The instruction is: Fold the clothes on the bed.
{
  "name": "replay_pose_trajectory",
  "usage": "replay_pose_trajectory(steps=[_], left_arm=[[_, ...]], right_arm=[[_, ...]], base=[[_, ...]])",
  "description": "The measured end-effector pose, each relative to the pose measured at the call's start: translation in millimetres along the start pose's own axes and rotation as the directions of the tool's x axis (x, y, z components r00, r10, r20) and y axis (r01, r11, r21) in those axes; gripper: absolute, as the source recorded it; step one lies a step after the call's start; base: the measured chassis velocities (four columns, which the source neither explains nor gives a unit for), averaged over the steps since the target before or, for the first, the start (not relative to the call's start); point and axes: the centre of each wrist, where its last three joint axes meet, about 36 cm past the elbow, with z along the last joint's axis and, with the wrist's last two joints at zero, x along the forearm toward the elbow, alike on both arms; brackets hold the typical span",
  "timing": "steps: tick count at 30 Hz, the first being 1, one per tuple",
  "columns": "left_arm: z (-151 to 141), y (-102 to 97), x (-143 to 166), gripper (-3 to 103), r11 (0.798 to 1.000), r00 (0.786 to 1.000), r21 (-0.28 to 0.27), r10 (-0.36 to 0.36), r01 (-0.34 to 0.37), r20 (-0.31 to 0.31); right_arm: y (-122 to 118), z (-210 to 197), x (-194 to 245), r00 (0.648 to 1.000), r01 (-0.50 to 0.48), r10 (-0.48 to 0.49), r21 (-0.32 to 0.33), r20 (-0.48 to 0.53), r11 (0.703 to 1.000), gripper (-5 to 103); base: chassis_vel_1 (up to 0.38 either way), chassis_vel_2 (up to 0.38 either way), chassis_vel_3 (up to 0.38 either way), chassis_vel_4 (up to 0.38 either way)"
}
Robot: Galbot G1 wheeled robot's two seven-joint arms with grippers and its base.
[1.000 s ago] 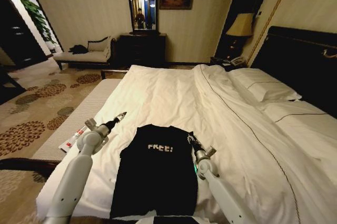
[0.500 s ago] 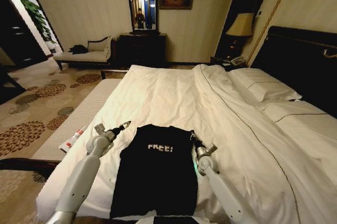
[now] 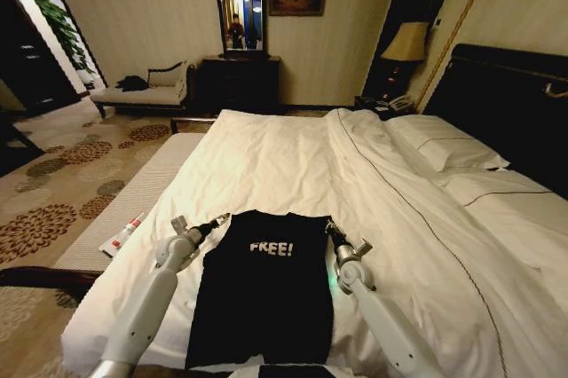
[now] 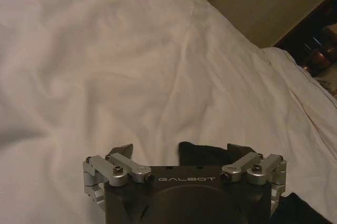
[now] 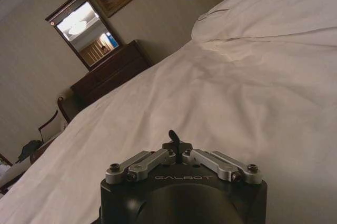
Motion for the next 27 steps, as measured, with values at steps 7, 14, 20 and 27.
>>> replay_pose_trajectory(steps=[7, 14, 20, 27], left_arm=[[13, -15.3, -32, 100, 1.0, 1.0, 0.028, 0.005, -0.004, -0.025], [21, -18.4, -54, 97, 0.999, 0.999, 0.049, -0.013, 0.015, -0.029], [22, -16.4, -64, 70, 0.998, 1.0, 0.059, -0.014, 0.015, -0.017], [23, -16.3, -64, 43, 0.997, 1.0, 0.071, 0.003, -0.002, -0.014]], right_arm=[[1, 3, 1, 1.0, -0.002, 0.002, 0.001, -0.004, 1.0, 1], [1, 1, 0, 1.0, -0.001, 0.001, 0.004, -0.003, 1.0, 1], [3, 2, -1, 1.0, 0.0, 0.0, 0.002, -0.002, 1.0, 1], [6, 4, -2, 1.0, 0.003, -0.003, 0.003, -0.005, 1.0, 1]], base=[[0.0, 0.0, 0.0, 0.0], [0.0, 0.0, 0.0, 0.0], [0.0, 0.0, 0.0, 0.0], [0.0, 0.0, 0.0, 0.0]])
